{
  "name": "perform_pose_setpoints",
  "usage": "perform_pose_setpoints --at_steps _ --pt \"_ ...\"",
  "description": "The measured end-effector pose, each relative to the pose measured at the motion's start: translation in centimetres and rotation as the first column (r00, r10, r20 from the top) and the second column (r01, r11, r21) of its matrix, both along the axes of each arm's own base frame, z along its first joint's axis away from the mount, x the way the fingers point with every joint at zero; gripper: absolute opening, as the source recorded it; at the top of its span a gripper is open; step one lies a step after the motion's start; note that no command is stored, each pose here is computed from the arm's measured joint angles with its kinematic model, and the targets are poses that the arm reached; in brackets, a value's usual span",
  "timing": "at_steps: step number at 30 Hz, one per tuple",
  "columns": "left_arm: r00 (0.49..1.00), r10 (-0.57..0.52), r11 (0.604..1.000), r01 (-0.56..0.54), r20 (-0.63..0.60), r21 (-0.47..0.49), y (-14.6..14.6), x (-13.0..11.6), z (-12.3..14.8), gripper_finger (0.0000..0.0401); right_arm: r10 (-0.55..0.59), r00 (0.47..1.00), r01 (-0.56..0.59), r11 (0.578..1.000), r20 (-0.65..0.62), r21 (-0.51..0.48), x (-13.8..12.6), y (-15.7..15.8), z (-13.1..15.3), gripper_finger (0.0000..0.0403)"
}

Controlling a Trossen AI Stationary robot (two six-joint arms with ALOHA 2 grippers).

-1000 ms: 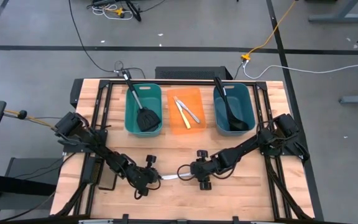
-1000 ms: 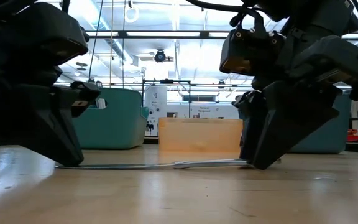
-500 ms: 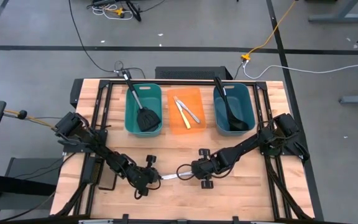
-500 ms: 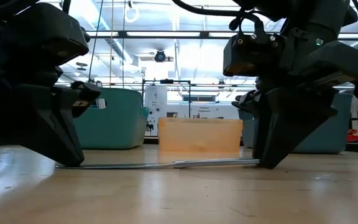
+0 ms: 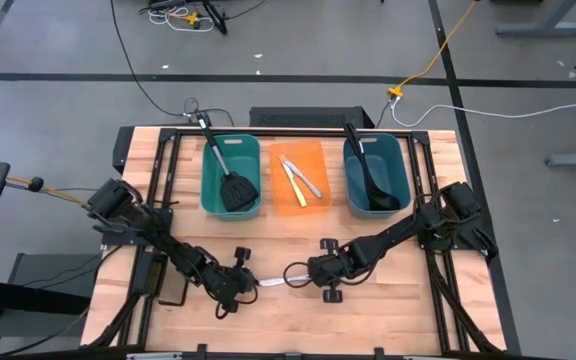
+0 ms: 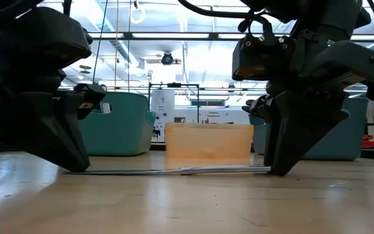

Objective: Pick & Place Kitchen Items
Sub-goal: Put the silver knife into the orange bin

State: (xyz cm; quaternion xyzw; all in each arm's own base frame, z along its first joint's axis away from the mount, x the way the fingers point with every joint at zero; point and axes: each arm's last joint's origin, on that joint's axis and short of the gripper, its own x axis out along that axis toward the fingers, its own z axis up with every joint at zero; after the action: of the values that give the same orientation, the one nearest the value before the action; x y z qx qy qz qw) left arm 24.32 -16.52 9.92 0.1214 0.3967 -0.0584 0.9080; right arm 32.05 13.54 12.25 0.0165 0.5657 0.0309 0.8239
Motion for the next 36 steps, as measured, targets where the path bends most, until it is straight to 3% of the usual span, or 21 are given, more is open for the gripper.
perform_pose_setpoints --at_steps 4,12,20,25,28,36 --pt "0.998 -0.063 0.998 0.062 0.028 0.017 0.2 -0.4 1.8 0.0020 -0.020 1.000 0.020 1.000 0.000 -0.005 0.0 -0.1 0.0 0.0086" --pt "0.974 -0.087 0.996 0.089 0.212 -0.001 1.6 -2.0 9.1 0.0010 -0.021 1.000 0.021 1.000 -0.001 -0.004 0.0 -0.1 0.0 0.0086" --pt "0.891 -0.016 0.997 0.049 0.454 -0.061 5.5 -7.1 16.6 0.0005 -0.026 1.000 0.026 1.000 0.002 -0.002 0.0 -0.1 0.0 0.0086" --pt "0.819 0.067 0.988 0.026 0.570 -0.153 8.3 -10.7 16.4 0.0004 -0.037 0.999 0.037 0.999 0.007 -0.002 0.1 -0.1 0.0 0.0086" --pt "0.778 0.148 0.978 -0.024 0.610 -0.207 9.7 -12.3 14.7 0.0004 -0.037 0.999 0.037 0.999 0.012 -0.002 0.1 0.0 0.0 0.0086" --pt "0.696 0.213 0.962 -0.028 0.685 -0.270 11.1 -14.1 11.0 0.0016 -0.040 0.998 0.040 0.999 0.039 -0.006 0.3 0.1 0.1 0.0086"
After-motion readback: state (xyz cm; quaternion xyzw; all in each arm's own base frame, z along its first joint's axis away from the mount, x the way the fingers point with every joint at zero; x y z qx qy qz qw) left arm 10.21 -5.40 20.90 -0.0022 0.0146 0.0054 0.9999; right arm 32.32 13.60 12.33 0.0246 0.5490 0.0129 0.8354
